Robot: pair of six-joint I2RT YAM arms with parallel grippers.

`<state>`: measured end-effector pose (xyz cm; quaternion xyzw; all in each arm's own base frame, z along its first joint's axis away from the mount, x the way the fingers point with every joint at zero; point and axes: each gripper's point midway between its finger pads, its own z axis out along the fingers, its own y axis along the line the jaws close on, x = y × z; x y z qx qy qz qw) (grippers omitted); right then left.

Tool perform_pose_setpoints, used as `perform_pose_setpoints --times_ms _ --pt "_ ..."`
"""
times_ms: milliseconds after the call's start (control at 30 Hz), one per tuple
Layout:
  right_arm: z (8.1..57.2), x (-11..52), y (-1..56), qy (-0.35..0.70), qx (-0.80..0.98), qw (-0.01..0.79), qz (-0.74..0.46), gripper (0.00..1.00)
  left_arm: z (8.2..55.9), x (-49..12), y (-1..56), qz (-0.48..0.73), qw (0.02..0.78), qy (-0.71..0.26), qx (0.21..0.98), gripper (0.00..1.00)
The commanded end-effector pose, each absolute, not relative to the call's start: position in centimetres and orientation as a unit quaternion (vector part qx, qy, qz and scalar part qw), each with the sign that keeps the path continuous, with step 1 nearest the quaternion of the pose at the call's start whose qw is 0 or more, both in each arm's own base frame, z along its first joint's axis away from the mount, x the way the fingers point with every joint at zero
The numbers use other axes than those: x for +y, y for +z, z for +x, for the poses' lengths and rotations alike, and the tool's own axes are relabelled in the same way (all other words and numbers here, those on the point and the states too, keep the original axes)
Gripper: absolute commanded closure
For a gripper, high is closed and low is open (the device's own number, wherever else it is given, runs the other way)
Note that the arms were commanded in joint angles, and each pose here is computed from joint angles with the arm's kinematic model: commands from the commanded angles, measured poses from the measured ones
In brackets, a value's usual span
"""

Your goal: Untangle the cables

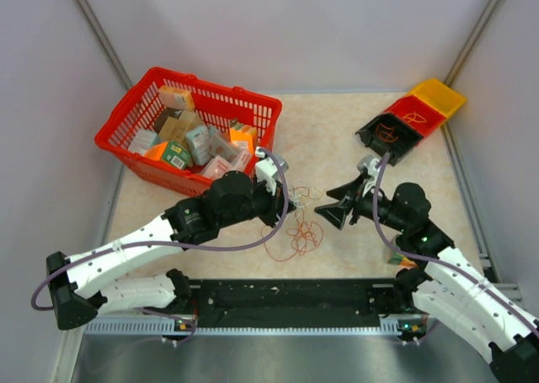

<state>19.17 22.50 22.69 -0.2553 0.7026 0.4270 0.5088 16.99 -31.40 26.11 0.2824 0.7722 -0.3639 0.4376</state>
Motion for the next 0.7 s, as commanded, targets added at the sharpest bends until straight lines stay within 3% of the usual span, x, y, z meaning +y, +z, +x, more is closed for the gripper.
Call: perform_pose_setpoints --times_ms 0,233,667 --pt "18.9 23.3 27.2 0.439 0.605 0.591 -0.302 0.30 16.3 -31.9 29.6 0.288 0.459 -0.405 0.736 1.00" --pt "18.5 24.3 28.6 0.467 0.583 0.587 -0.311 0.42 16.0 -32.1 29.6 0.295 0.455 -0.410 0.733 1.00" --pt "17.3 24.9 29.3 0.499 0.570 0.575 -0.309 0.38 16.1 -31.9 29.7 0.293 0.458 -0.407 0.734 1.00"
